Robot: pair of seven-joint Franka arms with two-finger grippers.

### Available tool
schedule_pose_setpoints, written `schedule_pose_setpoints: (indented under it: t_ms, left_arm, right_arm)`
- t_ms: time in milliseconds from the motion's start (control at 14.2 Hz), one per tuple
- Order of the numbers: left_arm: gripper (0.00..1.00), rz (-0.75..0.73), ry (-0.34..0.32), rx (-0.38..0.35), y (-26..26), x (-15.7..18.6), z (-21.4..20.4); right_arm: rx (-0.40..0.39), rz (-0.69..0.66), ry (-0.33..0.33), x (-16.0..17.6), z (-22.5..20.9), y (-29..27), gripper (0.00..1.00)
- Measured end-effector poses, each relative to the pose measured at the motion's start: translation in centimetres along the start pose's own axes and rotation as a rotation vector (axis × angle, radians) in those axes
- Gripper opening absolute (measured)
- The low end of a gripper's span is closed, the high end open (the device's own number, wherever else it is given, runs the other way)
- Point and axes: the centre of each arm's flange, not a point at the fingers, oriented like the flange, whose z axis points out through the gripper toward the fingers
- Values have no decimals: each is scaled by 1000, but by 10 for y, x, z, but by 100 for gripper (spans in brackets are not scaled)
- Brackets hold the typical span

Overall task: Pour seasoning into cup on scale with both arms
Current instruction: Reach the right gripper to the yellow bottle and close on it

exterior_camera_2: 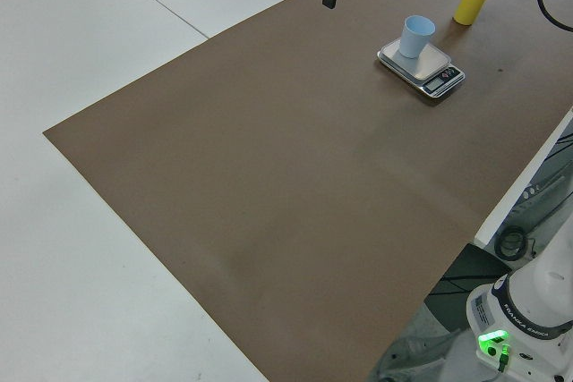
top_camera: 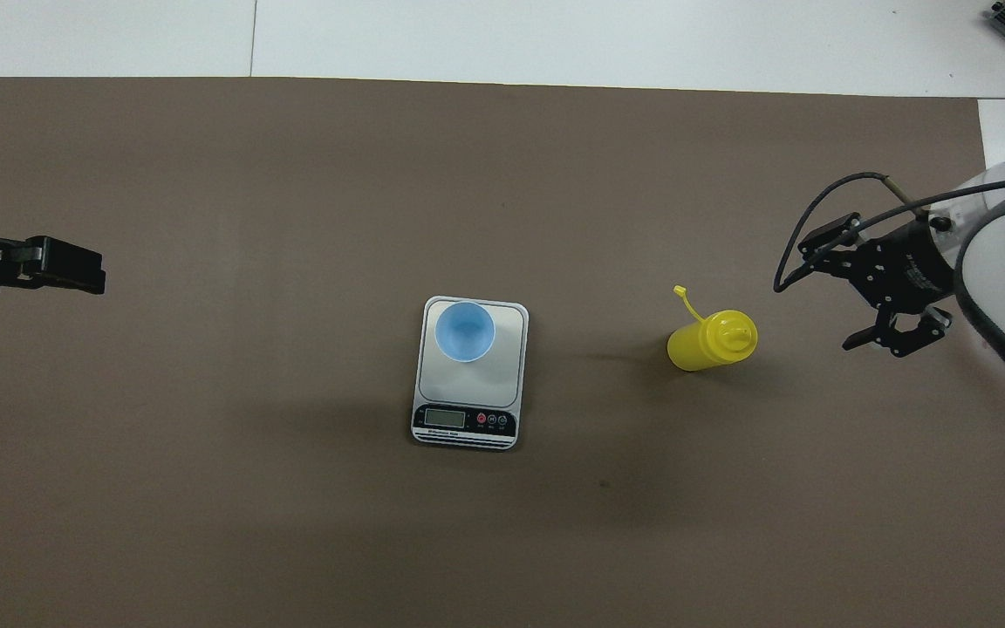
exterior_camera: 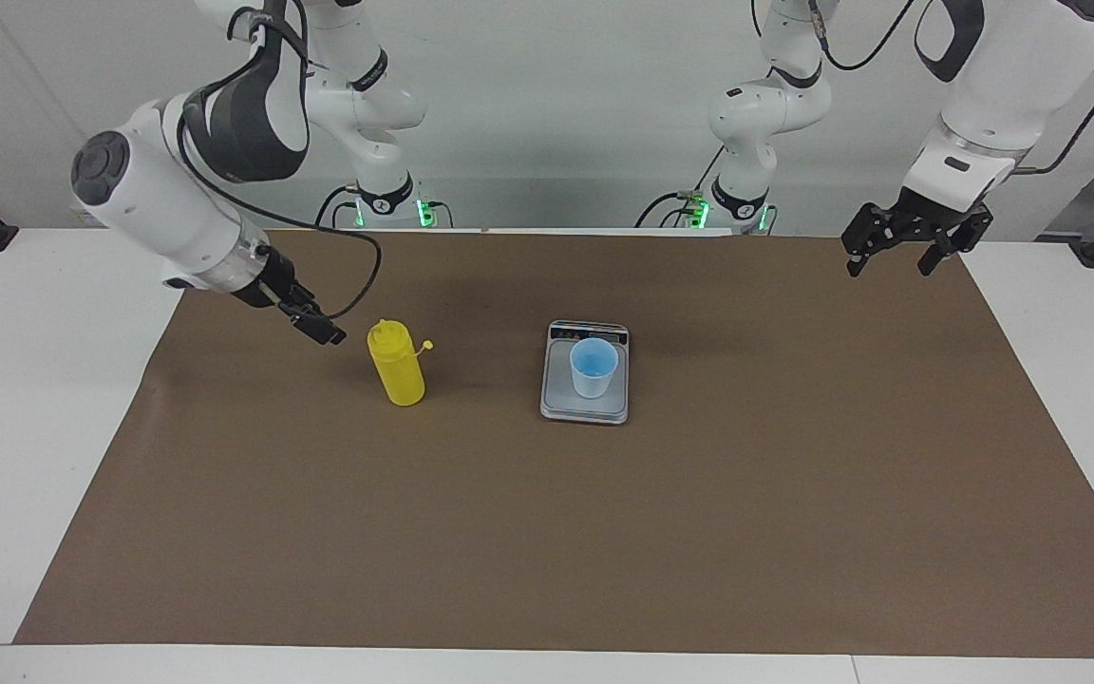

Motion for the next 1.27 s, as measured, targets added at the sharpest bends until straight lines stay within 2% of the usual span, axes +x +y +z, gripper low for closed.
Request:
schedule_pose_setpoints:
  t_ms: [212, 353, 706, 988, 1129, 1270]
  left_arm:
    - [100, 6, 5, 1, -3, -1, -7]
    - [100, 15, 6, 2, -1, -1, -8]
    - [100, 32, 5, 2, -1, -1, -8]
    - [100, 39, 0, 2, -1, -1, -6]
    - [100, 37, -10, 2, -3, -2, -3]
    - [100, 36, -17, 2, -4, -2, 0]
  right_arm:
    - [66, 108, -105, 27, 25, 12, 100]
    - [97, 150, -185, 32, 43, 17, 100]
    - [168, 229, -291, 35, 83, 19, 100]
    - [211, 287, -339, 38, 105, 24, 100]
    - [222, 305, -335, 39, 113, 25, 100]
    - [225, 293, -313, 30, 120, 16, 96]
